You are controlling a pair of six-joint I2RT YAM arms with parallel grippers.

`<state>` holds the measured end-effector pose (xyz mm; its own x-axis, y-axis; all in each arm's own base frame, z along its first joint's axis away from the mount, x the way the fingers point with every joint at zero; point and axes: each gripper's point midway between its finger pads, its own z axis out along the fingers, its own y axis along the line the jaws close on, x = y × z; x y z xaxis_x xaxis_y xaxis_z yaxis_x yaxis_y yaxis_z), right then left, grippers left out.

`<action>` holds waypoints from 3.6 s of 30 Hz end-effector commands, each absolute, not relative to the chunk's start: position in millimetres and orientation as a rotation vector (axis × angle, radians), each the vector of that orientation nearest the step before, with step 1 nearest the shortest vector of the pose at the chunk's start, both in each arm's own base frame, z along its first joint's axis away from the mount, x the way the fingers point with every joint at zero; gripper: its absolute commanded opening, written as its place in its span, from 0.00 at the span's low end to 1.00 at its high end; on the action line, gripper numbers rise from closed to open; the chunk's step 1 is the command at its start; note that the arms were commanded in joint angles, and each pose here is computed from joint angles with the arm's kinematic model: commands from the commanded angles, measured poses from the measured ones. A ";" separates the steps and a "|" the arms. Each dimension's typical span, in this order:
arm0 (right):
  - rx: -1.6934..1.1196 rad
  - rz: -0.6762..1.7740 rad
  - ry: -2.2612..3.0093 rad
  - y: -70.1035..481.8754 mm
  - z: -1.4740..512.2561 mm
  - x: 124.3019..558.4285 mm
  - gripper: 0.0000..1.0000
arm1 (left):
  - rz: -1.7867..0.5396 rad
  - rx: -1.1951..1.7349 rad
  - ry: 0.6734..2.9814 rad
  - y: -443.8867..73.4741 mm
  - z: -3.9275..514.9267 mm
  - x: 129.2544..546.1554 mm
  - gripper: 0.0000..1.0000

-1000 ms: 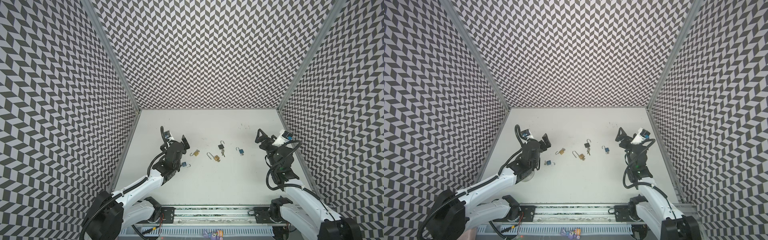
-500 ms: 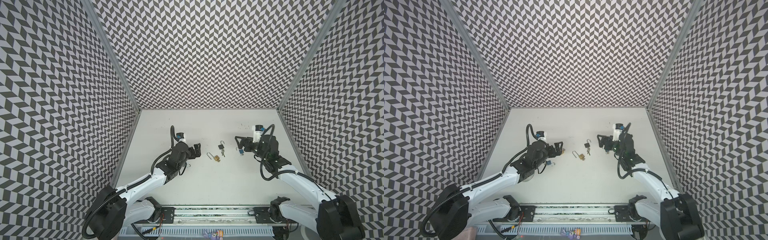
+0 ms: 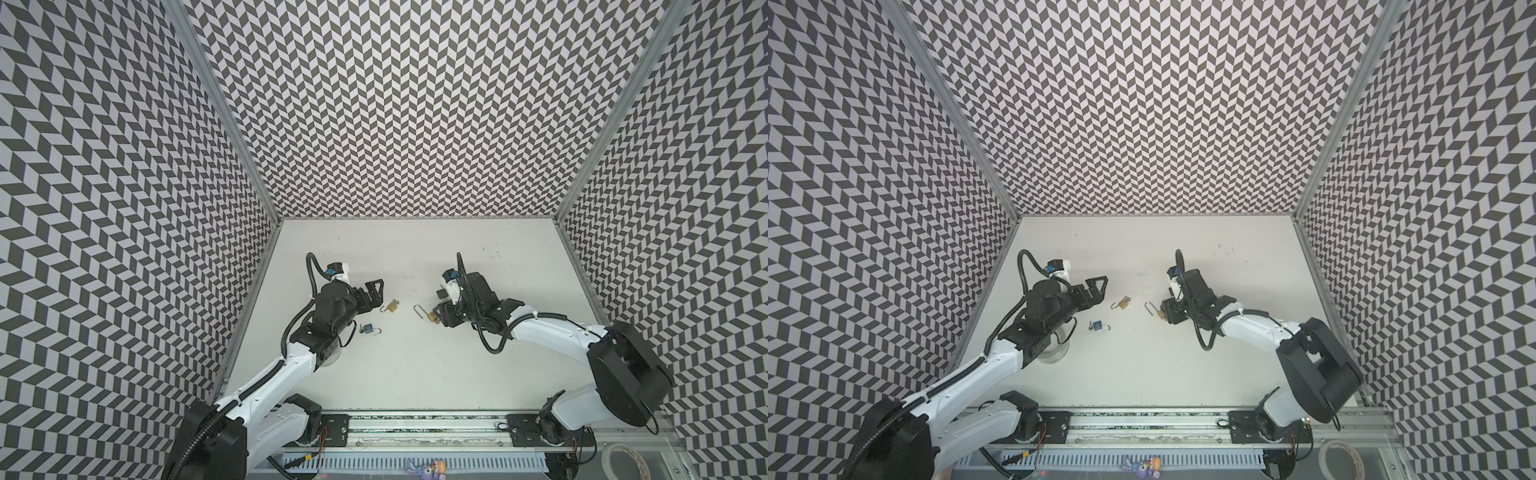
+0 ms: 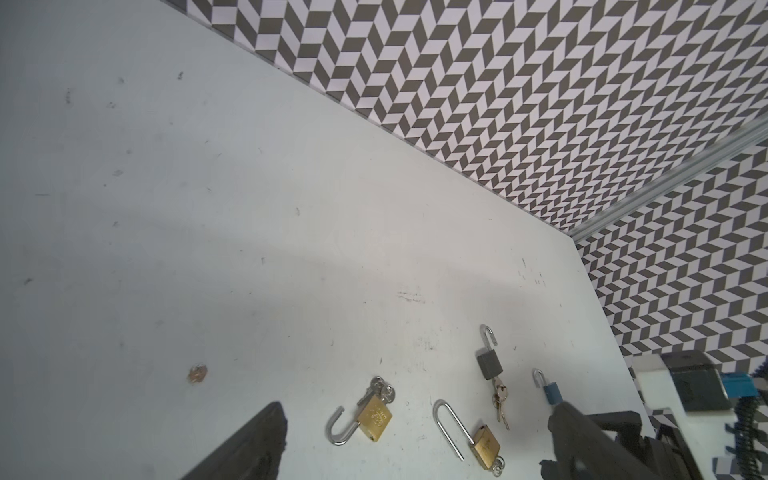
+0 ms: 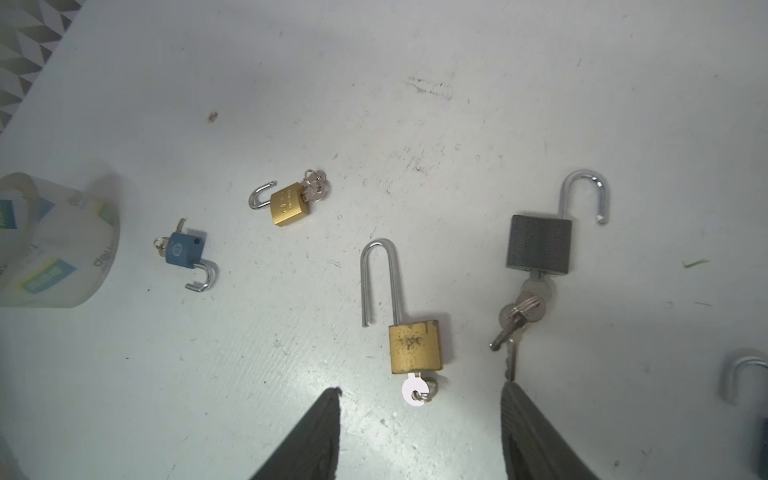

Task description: Lock with the key

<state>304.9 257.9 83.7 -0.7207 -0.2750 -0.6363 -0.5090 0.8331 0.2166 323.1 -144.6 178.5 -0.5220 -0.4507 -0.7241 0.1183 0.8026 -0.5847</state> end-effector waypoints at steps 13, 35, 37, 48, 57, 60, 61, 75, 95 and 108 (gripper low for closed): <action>-0.769 0.164 2.444 274.6 47.2 321.0 0.56 | -0.739 -0.226 1.988 -145.0 196.1 331.2 0.97; -0.814 0.115 2.539 272.2 15.1 307.1 0.44 | -0.765 -0.227 1.989 -147.7 201.9 329.8 0.94; -0.815 0.123 2.541 272.4 14.5 305.8 0.40 | -0.762 -0.226 1.985 -147.8 203.1 331.2 0.94; -0.808 0.227 2.506 280.5 26.1 301.5 0.27 | -0.719 -0.221 1.987 -143.3 208.0 333.0 0.94; -0.774 0.393 2.280 292.1 85.2 302.4 0.18 | -0.865 -0.040 2.017 -172.1 217.0 327.3 0.92; -0.822 0.509 2.162 302.2 110.0 292.2 0.15 | -0.996 0.088 2.037 -195.0 210.0 315.8 0.90; -0.835 0.548 2.120 305.4 119.4 288.6 0.13 | -1.040 0.129 2.038 -202.1 208.0 310.4 0.89; -1.087 1.090 1.776 338.5 217.8 212.0 0.03 | -1.242 0.436 1.922 -250.9 233.6 266.9 0.86; -1.060 1.262 1.573 311.2 305.0 188.0 0.00 | -1.316 0.888 1.767 -258.5 307.9 201.0 0.66; -1.047 1.287 1.592 310.7 298.9 191.2 0.00 | -1.348 0.896 1.722 -259.9 319.3 196.7 0.39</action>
<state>192.1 308.4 284.9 -0.3644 -0.1451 -0.9198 -0.9249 0.1715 0.3394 203.9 -258.6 303.2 -0.5047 0.0822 -0.8594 0.8474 0.2374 -0.4749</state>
